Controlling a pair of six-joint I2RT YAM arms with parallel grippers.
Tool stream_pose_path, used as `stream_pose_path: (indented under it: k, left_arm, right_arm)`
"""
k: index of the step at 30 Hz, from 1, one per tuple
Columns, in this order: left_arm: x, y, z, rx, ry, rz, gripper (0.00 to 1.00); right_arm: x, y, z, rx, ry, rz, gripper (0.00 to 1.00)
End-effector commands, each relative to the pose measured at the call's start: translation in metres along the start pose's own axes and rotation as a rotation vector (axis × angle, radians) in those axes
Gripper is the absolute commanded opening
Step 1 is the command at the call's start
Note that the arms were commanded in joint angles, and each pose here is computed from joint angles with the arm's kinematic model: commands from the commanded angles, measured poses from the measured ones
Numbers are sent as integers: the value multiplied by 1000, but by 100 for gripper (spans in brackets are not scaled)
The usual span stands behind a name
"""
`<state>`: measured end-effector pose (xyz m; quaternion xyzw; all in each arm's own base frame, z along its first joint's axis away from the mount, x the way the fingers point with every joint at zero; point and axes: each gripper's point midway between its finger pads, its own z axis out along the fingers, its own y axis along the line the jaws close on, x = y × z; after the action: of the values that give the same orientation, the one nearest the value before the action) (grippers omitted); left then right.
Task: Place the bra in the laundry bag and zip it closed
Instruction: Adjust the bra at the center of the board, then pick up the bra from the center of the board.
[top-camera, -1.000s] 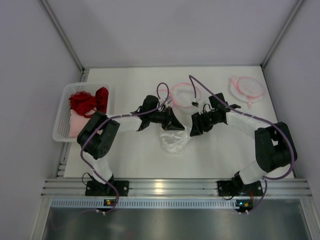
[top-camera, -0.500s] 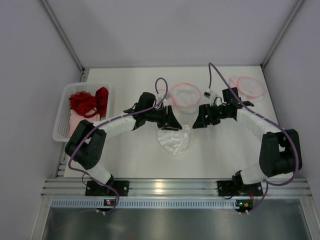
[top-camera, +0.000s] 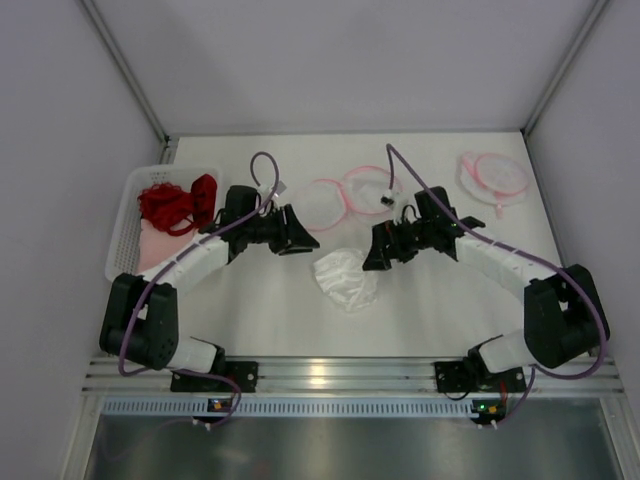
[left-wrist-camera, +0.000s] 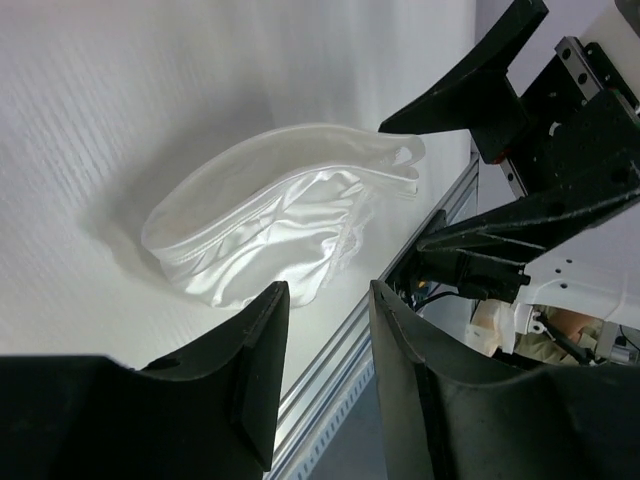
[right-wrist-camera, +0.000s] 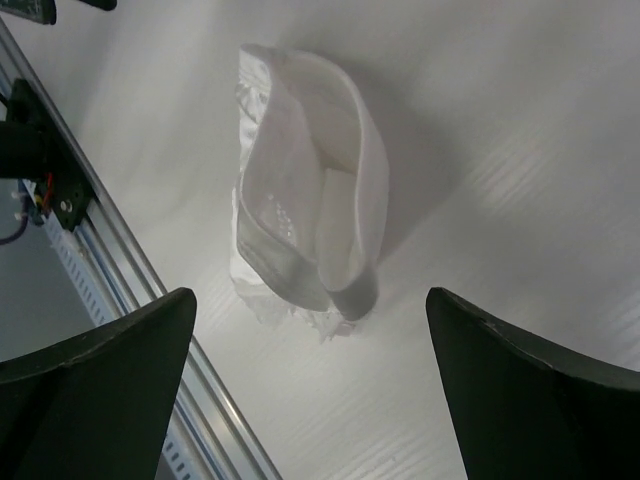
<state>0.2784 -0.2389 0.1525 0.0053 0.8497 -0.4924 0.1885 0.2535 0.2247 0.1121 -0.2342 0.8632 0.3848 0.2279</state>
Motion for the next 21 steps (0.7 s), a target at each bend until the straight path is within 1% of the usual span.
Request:
stream_pose_path:
  k: [1, 6, 9, 16, 18, 19, 21]
  left_arm:
    - [7, 2, -4, 9, 21, 16, 43]
    - [11, 12, 1, -8, 40, -10, 43]
    - [11, 15, 3, -13, 46, -17, 43]
    - [11, 13, 3, -5, 46, -2, 43]
    - [12, 13, 2, -1, 49, -1, 43]
    - [12, 14, 2, -1, 50, 4, 43]
    - [11, 13, 1, 2, 47, 7, 43]
  right_arm:
    - [-15, 16, 14, 38, -62, -115, 99]
    - [-8, 17, 37, 74, -20, -146, 99]
    - [1, 6, 54, 94, 26, -115, 99]
    - [-2, 7, 71, 47, 28, -86, 99]
    - [-2, 9, 72, 32, 24, -89, 93]
    - [-2, 11, 72, 18, 26, -84, 82]
    - [-2, 14, 73, 1, 23, -88, 67]
